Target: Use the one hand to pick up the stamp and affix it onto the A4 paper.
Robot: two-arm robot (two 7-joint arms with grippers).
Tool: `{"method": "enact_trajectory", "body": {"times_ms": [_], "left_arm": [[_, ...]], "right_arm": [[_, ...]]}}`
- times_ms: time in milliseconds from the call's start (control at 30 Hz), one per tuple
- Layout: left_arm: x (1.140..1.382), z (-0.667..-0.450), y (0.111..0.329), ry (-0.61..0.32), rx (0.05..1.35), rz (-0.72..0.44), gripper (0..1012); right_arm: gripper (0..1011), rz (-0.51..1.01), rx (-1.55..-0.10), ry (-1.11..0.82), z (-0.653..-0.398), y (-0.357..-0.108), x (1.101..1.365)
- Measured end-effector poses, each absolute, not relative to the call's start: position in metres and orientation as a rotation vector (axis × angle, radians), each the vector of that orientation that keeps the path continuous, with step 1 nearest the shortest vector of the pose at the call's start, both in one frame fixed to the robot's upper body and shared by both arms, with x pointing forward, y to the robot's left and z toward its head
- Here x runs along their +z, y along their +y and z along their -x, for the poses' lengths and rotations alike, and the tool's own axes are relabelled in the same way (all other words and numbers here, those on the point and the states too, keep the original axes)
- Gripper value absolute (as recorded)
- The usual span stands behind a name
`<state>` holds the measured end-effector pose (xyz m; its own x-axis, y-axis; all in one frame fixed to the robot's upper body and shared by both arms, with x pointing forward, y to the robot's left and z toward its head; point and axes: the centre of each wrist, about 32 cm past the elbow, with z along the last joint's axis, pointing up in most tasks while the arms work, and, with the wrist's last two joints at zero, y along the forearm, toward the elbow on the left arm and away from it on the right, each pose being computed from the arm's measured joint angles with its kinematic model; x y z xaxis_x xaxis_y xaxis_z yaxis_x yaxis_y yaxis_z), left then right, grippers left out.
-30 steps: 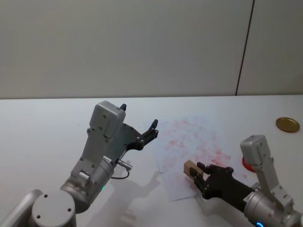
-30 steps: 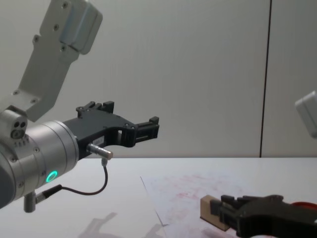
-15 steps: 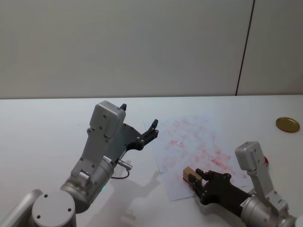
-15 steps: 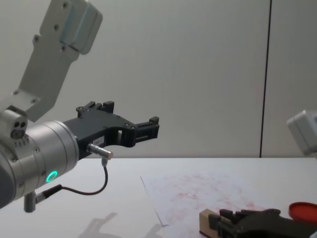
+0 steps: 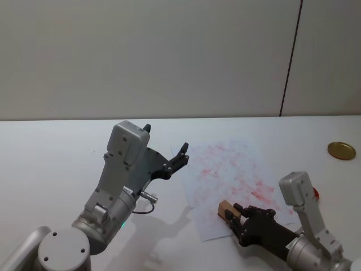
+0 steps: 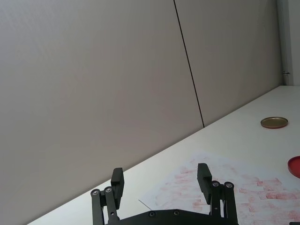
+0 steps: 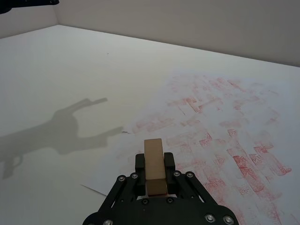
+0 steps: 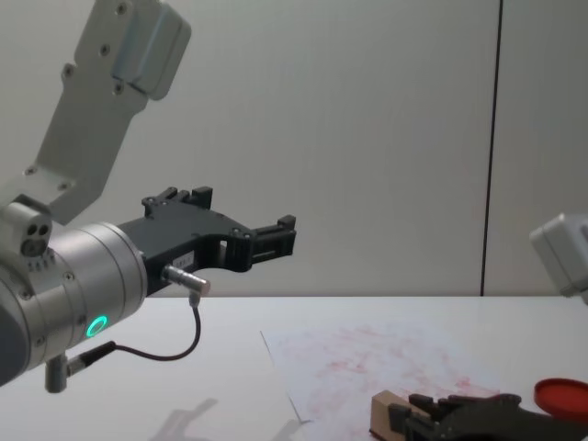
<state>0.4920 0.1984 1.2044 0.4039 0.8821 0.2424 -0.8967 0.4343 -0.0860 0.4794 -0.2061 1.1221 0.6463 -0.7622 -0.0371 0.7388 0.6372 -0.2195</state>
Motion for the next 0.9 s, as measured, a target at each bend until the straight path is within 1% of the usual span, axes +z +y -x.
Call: {"method": "enact_trajectory", "body": {"times_ms": [233,367,667,900], "left_arm": [[1.204,-0.492,0.198,-0.268,1.124,-0.061,993],[1.204,-0.492,0.198,-0.268,1.124,-0.061,993],[1.204,-0.492,0.198,-0.268,1.124,-0.061,993],[1.204,-0.492,0.198,-0.268,1.124,-0.061,993]], "right_arm": [[224,0.186,-0.859,0.135,-0.478,-0.206,1.123],[224,0.168,-0.86,0.134,-0.476,-0.206,1.128],[224,0.088,-0.894,0.083,-0.48,-0.214,1.152],[224,0.056,-0.942,0.043,-0.484,-0.228,1.167]]}}
